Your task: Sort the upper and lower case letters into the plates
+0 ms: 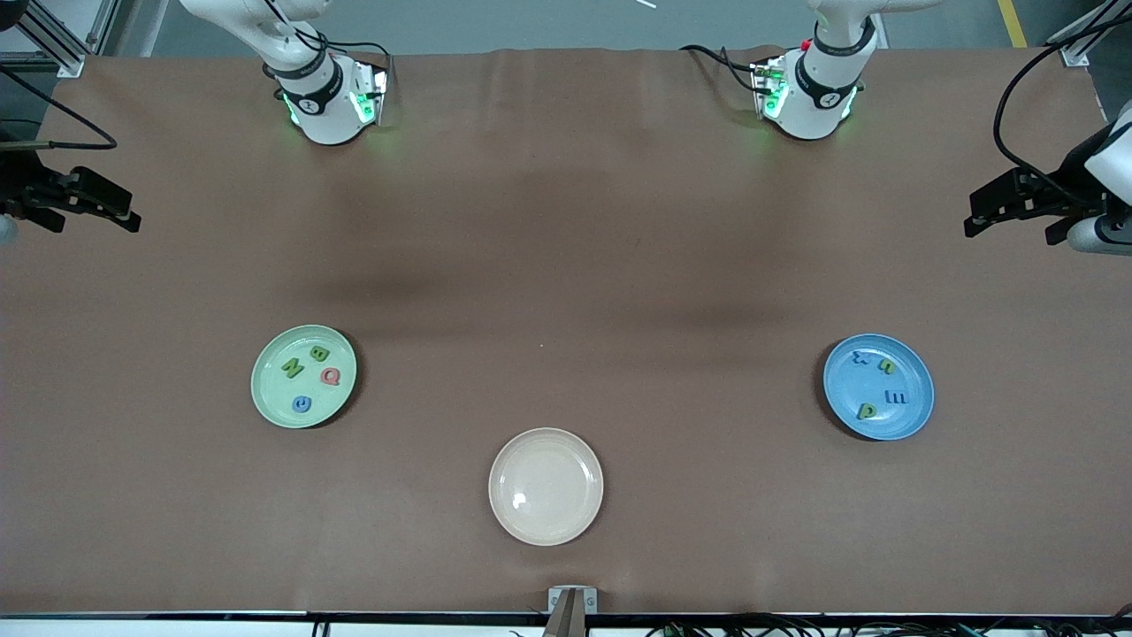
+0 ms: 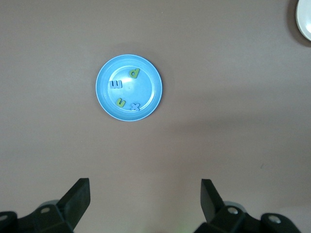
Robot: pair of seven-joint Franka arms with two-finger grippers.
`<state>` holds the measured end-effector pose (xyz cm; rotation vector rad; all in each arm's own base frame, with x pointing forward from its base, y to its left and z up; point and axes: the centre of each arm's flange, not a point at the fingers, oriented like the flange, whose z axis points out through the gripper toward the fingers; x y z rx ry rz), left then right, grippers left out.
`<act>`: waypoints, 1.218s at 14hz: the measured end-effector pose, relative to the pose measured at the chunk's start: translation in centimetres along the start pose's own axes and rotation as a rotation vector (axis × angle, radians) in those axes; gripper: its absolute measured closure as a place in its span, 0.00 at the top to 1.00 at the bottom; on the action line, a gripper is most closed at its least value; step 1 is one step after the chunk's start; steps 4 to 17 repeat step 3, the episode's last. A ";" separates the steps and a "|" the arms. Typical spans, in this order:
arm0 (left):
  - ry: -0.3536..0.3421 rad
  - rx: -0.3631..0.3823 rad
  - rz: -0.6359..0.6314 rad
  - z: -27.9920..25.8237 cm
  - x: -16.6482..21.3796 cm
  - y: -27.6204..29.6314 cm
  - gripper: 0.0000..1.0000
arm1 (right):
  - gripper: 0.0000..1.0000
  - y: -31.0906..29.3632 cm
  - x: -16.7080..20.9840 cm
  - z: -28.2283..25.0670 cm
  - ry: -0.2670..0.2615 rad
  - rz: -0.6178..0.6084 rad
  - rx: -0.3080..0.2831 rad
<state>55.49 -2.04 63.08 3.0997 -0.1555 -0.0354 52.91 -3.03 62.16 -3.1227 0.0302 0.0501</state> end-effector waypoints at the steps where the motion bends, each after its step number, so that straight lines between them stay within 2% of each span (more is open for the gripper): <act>1: 0.000 0.000 -0.001 0.0 0.0 0.0 1.00 | 1.00 0.0 0.0 0.0 0.000 0.000 0.000; 17: -0.001 0.000 -0.001 0.0 0.0 0.0 1.00 | 1.00 0.0 0.0 0.0 0.000 0.000 0.000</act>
